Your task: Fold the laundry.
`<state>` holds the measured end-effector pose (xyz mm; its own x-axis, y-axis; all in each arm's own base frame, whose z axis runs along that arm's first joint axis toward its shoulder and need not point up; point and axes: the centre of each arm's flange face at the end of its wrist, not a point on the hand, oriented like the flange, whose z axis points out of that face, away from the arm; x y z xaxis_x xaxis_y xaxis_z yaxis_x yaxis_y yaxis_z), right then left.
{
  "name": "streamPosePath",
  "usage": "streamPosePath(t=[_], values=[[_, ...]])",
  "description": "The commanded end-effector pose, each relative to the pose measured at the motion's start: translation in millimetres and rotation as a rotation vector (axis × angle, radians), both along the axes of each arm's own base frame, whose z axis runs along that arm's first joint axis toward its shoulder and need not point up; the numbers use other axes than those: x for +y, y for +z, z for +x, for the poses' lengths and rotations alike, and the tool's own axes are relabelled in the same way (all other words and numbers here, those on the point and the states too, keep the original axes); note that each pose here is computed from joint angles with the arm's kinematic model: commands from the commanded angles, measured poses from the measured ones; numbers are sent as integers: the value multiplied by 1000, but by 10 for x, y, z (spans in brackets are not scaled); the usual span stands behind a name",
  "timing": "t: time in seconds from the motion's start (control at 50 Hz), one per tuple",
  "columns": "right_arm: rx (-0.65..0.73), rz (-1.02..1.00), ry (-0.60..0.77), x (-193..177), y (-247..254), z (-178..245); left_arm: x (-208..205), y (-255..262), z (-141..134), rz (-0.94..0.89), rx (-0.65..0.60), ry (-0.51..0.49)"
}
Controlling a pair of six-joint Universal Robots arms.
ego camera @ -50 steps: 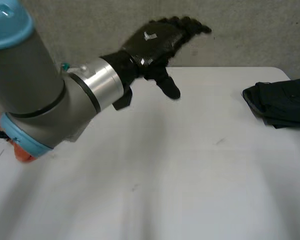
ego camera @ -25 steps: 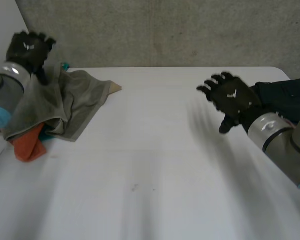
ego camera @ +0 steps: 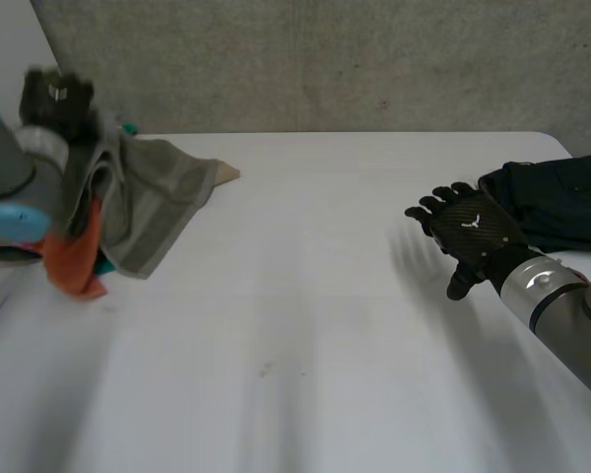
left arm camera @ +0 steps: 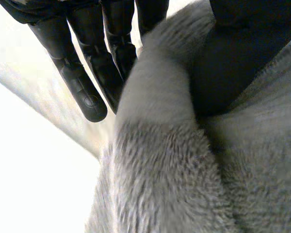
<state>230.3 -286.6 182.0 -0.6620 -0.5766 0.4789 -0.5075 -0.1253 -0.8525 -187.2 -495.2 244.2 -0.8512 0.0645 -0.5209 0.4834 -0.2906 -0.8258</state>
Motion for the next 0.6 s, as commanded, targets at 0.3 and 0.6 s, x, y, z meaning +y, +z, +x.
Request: streamPosePath(t=[0.3, 0.6], values=[[-10, -41, -108, -50, 182, -153, 1893, 1307, -1549, 1, 513, -582], [-5, -42, -173, -162, 178, -301, 2287, -481, -1948, 604, 413, -642]])
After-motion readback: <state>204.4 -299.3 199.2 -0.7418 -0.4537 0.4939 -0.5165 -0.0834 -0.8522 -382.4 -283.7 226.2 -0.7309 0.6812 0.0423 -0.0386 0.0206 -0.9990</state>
